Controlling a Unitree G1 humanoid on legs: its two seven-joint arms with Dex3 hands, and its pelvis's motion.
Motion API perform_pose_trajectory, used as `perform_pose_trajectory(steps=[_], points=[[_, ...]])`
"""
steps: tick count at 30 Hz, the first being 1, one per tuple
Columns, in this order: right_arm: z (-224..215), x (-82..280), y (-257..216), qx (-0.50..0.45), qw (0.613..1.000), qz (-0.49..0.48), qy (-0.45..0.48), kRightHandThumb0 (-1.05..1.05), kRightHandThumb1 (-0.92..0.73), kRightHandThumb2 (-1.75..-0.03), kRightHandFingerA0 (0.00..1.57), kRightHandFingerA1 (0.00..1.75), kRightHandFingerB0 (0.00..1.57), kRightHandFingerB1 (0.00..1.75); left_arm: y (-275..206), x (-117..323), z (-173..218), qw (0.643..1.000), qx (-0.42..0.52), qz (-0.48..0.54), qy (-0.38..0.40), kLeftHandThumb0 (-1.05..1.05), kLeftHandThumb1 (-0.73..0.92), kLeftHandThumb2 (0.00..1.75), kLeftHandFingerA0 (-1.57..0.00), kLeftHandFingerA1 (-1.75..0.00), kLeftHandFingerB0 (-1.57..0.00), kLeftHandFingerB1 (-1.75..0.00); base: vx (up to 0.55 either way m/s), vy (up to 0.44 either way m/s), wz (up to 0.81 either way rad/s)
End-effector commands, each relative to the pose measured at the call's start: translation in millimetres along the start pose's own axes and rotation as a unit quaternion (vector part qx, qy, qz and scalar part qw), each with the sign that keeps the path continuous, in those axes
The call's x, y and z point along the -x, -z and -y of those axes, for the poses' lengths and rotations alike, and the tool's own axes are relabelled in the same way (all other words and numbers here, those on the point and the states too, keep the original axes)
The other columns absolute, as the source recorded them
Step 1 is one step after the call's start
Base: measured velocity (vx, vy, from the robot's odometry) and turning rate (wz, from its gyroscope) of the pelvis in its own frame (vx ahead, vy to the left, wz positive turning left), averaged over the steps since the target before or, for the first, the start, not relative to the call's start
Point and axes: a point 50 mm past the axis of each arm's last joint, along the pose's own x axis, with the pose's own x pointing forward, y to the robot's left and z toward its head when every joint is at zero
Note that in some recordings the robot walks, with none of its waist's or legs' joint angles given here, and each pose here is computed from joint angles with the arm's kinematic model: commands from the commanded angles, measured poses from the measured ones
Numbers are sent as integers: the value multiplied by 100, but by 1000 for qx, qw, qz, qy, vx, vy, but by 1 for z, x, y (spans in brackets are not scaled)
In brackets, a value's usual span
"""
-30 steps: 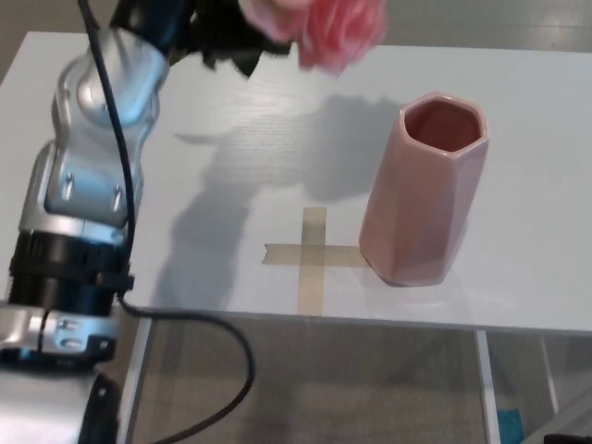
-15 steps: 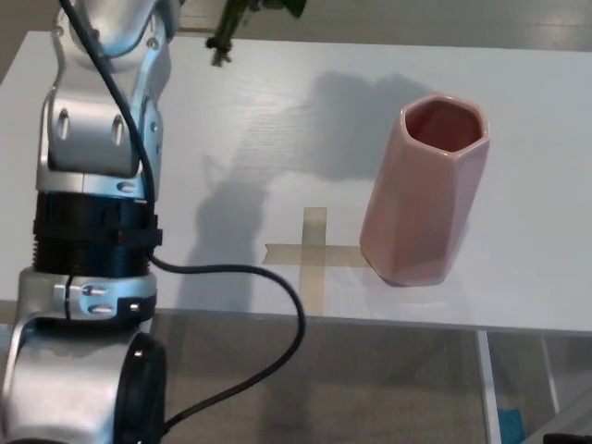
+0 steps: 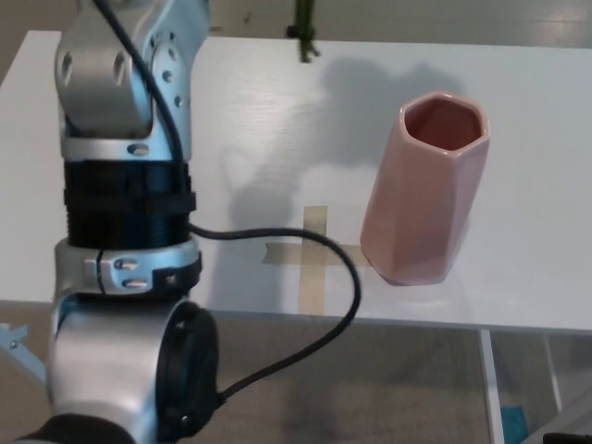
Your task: Use the left hand to pick up the rose and then lift and insert it into the pink vase.
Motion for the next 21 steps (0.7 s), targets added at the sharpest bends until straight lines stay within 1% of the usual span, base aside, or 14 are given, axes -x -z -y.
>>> perform_pose_trajectory(steps=[1,7,9,13,14,17,21], points=[[1,1,5,-1,1000,-6,-3,-26,-61,-58,69,44,58,41,-14,-8,32,990,121,-42,53,-15,82,71,-101,-141,-91,-82,0,0,0],[2,1,4,-7,1000,-8,-3,-26,-60,-57,70,44,59,41,-20,-10,39,989,131,-46,61,-14,83,70,-101,-141,-91,-81,0,0,0],[2,1,6,-10,1000,-10,-2,-26,-60,-58,70,44,59,41,-21,-10,42,988,132,-49,67,-14,83,69,-101,-141,-92,-76,0,0,0],[1,1,7,-8,1000,-10,-4,-26,-60,-58,70,44,59,41,-21,-10,44,987,133,-53,72,-14,84,68,-101,-140,-91,-75,0,0,0],[1,1,7,-8,1000,-10,-3,-26,-60,-58,70,44,59,41,-22,-10,45,987,130,-53,73,-14,84,68,-101,-141,-90,-80,0,0,0],[2,2,8,-11,1000,-9,-3,-26,-60,-58,70,44,59,41,-22,-10,47,988,122,-51,76,-14,84,68,-101,-142,-88,-85,0,0,0],[2,2,10,-12,1000,-11,0,-26,-60,-58,70,44,59,41,-24,-10,51,988,117,-51,83,-15,84,69,-99,-144,-89,-86,0,0,0]])
